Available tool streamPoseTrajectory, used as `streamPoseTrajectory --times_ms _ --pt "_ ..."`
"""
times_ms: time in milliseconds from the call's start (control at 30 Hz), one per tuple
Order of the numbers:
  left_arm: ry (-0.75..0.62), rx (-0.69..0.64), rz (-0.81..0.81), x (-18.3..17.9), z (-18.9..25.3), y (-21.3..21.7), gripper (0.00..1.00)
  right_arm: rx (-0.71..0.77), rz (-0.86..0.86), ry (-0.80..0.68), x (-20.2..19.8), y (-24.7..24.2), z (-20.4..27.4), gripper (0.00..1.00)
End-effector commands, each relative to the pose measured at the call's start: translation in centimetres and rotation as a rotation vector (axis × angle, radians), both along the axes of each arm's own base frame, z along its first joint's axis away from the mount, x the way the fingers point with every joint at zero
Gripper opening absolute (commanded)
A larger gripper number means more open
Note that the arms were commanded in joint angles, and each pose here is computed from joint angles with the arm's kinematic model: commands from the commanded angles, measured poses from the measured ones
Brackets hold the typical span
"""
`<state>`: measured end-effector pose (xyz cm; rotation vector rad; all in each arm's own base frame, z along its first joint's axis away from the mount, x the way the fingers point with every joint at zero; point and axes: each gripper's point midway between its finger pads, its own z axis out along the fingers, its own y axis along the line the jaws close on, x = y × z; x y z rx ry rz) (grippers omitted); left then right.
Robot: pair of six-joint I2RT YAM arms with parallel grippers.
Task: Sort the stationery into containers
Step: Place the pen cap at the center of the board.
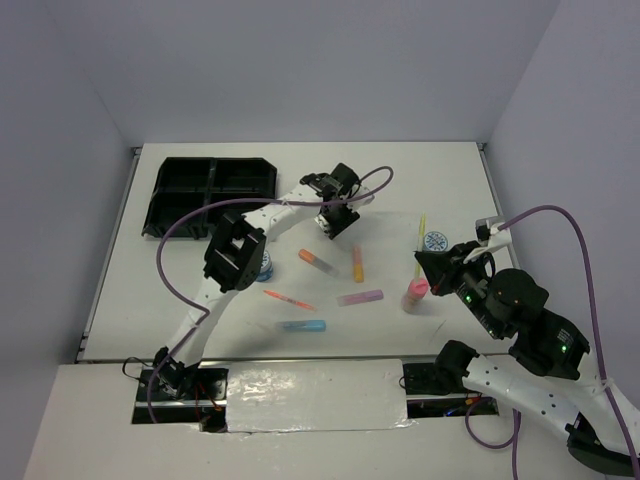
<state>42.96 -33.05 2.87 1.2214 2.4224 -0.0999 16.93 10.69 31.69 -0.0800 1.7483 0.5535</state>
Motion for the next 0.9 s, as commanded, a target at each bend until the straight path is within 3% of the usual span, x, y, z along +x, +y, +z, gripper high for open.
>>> streamPoseTrajectory --times_ms 0,133,400,533,567,600,667,733,867 --pt "-0.025 -0.045 0.004 -0.3 2.2 -0.2 0.63 0.009 0.005 -0.023 -0.1 -0.2 0.9 0.00" --pt "-0.115 -0.119 0.105 1.2 5.7 -0.4 0.79 0.005 0.005 -0.020 -0.1 -0.1 0.7 0.00" --pt "-0.141 -0.394 0.406 2.1 13.4 -1.8 0.92 0.020 0.006 -0.027 -0.3 -0.3 0.9 0.00" --pt "-0.029 -0.495 0.957 0.8 12.4 0.6 0.93 0.029 0.004 -0.030 -0.3 -0.3 1.0 0.00" --pt "-0.017 -0.463 1.060 -0.4 10.5 1.5 0.92 0.030 0.004 -0.030 -0.3 -0.3 1.0 0.00" --pt "0.004 -0.530 1.233 -1.1 11.1 1.5 0.92 0.036 0.003 -0.033 -0.3 -0.3 1.2 0.00" --pt "-0.040 -0.540 1.456 -3.2 10.7 2.3 0.93 0.051 0.010 -0.037 -0.4 -0.3 1.5 0.00" --pt "-0.045 -0.484 1.607 -5.4 10.0 3.8 0.93 0.054 0.022 -0.034 -0.6 -0.2 1.6 0.00" --pt "-0.007 -0.542 1.810 -6.5 9.6 3.3 0.90 0.065 0.028 -0.041 -1.1 -0.5 1.8 0.00"
